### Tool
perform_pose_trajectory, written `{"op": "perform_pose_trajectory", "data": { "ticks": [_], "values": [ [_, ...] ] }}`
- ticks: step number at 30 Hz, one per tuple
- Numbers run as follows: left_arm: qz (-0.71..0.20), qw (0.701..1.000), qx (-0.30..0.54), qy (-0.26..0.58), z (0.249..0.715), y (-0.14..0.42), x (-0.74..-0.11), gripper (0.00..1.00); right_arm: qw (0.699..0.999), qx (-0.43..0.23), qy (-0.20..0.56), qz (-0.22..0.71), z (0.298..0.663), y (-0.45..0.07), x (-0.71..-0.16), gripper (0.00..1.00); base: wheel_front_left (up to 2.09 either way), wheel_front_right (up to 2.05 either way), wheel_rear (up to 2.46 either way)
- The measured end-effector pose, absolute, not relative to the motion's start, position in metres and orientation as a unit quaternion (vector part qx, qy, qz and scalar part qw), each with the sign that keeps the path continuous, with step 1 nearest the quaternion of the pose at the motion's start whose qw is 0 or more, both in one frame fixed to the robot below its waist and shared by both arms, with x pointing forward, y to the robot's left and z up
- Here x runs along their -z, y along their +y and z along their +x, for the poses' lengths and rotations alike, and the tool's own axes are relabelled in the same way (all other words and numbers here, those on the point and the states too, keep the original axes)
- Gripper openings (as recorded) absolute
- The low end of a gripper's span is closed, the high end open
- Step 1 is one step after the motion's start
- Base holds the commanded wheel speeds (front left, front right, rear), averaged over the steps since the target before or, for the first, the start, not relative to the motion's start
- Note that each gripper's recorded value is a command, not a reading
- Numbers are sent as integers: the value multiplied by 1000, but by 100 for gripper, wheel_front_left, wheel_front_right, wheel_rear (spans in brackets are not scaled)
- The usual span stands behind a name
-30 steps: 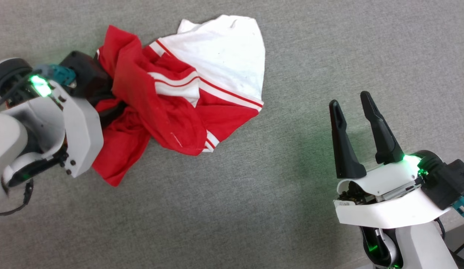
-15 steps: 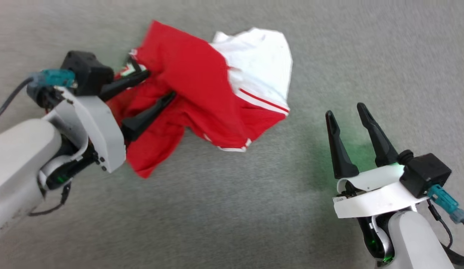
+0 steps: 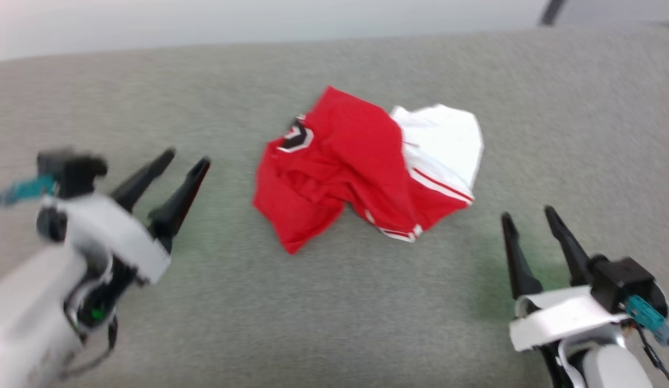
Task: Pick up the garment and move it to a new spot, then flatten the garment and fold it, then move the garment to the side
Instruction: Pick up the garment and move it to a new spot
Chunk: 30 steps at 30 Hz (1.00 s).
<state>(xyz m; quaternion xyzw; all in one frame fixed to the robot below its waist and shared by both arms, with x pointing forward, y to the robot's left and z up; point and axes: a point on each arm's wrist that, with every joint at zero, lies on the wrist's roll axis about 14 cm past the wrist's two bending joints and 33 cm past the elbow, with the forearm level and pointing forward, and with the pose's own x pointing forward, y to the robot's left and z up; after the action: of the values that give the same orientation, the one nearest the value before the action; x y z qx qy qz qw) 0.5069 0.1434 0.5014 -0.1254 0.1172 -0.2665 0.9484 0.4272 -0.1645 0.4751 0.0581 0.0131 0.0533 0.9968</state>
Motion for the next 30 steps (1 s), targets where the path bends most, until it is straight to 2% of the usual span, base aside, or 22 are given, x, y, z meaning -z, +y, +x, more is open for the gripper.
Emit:
{"op": "perform_pose_trajectory", "data": {
  "ticks": [7, 21, 30],
  "values": [
    [-171, 970, 146, 94, 453, 211, -491, 100, 996, -56, 19, 61, 412, -161, -479, 100, 0, 0, 0],
    [-132, 990, -13, 39, 357, 299, -485, 100, 997, -53, 10, 59, 382, -166, -497, 100, 0, 0, 0],
    [-90, 996, -23, 15, 340, 299, -492, 100, 998, -30, -3, 62, 371, -182, -507, 100, 0, 0, 0]
  ]
}}
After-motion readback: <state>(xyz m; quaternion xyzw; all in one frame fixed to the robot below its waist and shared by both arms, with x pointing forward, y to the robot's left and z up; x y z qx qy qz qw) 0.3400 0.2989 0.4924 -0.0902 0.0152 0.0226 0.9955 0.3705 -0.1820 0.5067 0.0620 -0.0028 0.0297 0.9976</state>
